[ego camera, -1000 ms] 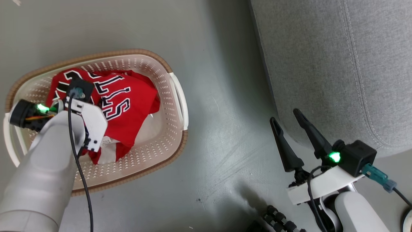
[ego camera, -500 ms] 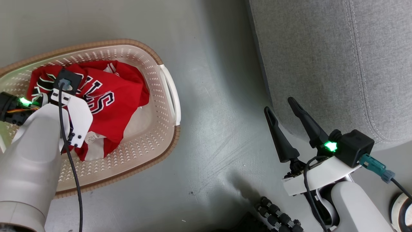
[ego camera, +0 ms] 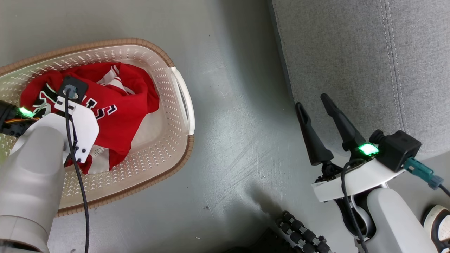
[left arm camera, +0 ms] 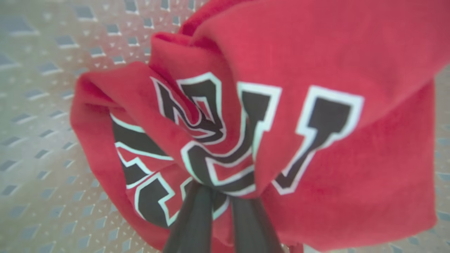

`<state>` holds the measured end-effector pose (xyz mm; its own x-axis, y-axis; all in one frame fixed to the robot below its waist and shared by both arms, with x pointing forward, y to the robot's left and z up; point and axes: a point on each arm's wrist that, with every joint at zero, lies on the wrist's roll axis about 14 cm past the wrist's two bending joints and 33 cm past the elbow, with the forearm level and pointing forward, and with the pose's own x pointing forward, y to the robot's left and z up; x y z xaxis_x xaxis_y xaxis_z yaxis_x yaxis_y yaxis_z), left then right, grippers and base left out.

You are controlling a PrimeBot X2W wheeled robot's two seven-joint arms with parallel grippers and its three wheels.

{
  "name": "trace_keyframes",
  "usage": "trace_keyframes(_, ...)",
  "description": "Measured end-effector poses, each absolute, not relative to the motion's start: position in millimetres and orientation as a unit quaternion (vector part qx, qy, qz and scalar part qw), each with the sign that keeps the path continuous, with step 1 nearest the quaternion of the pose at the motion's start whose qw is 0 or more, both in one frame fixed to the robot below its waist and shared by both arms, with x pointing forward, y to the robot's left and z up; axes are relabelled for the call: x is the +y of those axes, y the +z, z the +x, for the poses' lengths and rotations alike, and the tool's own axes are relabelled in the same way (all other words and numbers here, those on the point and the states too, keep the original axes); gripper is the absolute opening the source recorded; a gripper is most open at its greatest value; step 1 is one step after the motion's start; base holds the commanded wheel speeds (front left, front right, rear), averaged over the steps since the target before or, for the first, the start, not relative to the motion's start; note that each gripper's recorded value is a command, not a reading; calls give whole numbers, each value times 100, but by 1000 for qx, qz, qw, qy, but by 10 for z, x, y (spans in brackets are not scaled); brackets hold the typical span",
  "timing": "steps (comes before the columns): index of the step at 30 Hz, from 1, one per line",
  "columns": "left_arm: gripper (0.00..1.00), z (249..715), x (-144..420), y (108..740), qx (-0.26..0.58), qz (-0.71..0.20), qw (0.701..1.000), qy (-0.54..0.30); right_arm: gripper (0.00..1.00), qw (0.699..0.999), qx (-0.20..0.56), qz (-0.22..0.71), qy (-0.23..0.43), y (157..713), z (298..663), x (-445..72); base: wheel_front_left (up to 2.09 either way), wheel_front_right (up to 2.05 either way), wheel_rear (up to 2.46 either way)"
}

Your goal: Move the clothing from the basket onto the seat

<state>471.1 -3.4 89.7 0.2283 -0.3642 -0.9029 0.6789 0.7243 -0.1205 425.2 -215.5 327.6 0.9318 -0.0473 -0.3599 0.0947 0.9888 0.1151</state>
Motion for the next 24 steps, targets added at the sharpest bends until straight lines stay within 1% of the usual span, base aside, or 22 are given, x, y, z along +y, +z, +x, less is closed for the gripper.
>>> trace_keyframes(6, 0, 4708, -25, 918, 518, 151, 770, -339, 100, 981, 179, 69, -35, 3270, 4283, -2150, 0, 0, 0)
trace_keyframes(12, 0, 4707, -69, 991, 516, 131, 777, -337, 100, 986, 142, 73, -38, 3431, 4492, -2222, 0, 0, 0)
trace_keyframes(20, 0, 4760, -16, 1118, 502, 116, 793, -324, 100, 992, 99, 76, -14, 3648, 4737, -2123, 0, 0, 0)
trace_keyframes(24, 0, 4822, 13, 1214, 492, 102, 807, -312, 100, 994, 74, 76, -3, 3796, 4864, -2086, 0, 0, 0)
